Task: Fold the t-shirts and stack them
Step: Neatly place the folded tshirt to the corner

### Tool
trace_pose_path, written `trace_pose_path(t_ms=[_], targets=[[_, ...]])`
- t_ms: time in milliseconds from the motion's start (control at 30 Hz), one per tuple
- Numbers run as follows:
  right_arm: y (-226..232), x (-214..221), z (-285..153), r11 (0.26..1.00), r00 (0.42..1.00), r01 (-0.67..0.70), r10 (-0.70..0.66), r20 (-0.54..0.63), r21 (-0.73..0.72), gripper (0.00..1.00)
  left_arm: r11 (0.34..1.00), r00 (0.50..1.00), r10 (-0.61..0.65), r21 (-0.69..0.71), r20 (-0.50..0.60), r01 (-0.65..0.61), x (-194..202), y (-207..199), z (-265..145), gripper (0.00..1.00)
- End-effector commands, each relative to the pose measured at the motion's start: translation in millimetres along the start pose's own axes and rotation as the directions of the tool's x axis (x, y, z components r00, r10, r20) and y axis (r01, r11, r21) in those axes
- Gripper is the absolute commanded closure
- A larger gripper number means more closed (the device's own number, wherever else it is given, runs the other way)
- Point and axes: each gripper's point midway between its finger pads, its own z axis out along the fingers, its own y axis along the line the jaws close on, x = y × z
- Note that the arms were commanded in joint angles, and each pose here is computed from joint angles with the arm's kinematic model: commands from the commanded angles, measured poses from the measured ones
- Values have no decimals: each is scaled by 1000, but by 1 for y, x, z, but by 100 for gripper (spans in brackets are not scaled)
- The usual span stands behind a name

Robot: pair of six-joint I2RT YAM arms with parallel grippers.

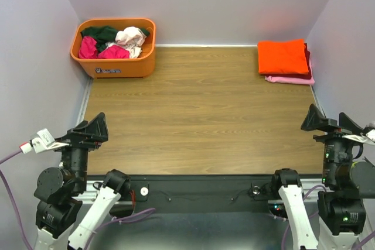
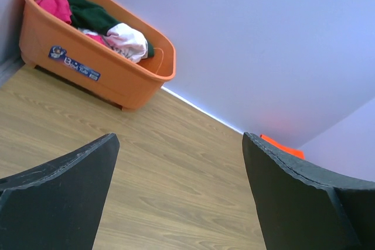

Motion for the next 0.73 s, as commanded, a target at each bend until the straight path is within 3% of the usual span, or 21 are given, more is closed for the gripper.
trace_pose_path(t_ms=[0,700], targets=[[7,6,2,999,1000,6,-7,-23,-43,0,998,997,-68,-13,36,69,-5,2,-1,1],[11,5,-1,997,1000,16,-17,-15,-78,0,994,992,-102,-36,73,104,-5,8,2,1]])
